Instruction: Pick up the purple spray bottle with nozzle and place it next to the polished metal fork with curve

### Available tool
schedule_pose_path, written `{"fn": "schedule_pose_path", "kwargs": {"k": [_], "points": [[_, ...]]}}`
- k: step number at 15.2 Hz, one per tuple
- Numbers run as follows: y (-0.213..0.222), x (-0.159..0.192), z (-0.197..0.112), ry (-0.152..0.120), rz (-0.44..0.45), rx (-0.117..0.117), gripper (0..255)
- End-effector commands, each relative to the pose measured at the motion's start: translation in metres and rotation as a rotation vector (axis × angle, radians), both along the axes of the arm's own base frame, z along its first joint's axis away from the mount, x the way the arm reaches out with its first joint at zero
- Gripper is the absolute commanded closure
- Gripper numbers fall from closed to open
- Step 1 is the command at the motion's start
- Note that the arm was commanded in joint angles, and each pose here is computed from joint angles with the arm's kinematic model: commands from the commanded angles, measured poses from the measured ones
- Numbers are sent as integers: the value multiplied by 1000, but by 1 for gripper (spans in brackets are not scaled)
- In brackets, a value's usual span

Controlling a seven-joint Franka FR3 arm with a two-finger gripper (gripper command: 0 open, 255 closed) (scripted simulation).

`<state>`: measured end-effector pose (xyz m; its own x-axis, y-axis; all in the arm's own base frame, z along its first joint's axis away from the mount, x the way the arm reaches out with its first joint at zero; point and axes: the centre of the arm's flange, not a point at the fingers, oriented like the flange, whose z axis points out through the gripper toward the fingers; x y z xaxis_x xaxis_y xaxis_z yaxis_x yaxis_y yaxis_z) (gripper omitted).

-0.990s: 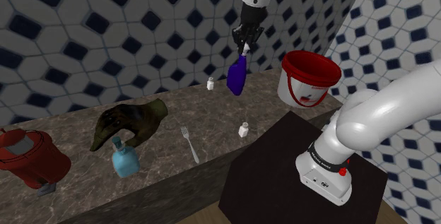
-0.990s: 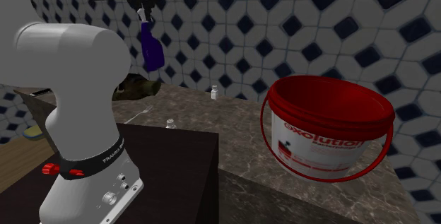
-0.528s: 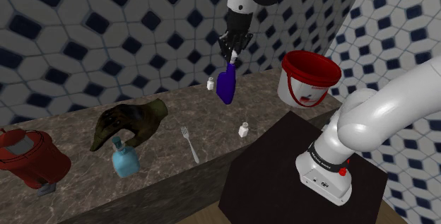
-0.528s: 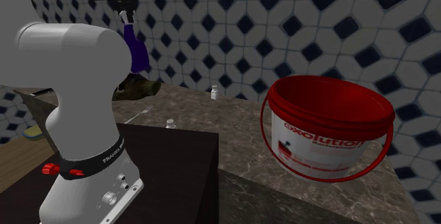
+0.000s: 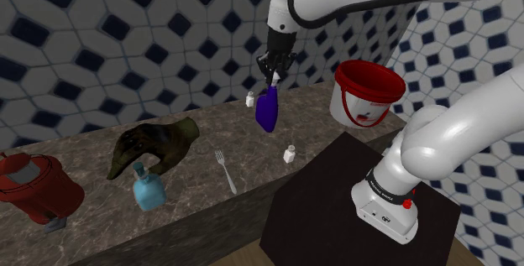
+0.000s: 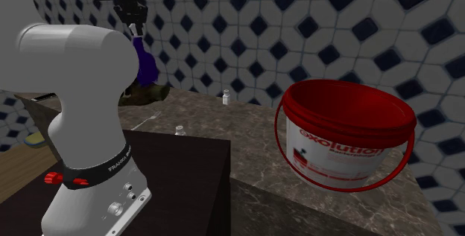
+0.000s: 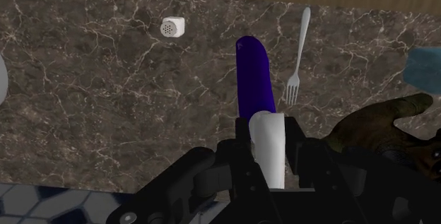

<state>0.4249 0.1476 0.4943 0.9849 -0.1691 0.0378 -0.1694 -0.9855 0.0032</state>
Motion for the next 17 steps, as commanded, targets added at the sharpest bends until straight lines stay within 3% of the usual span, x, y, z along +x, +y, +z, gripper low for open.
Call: {"fn": "schedule_pose_path", "kwargs": {"k": [1, 17], "points": [[0, 0, -11, -1, 0, 0, 255], [0, 0, -95, -1, 0, 0, 255]]}}
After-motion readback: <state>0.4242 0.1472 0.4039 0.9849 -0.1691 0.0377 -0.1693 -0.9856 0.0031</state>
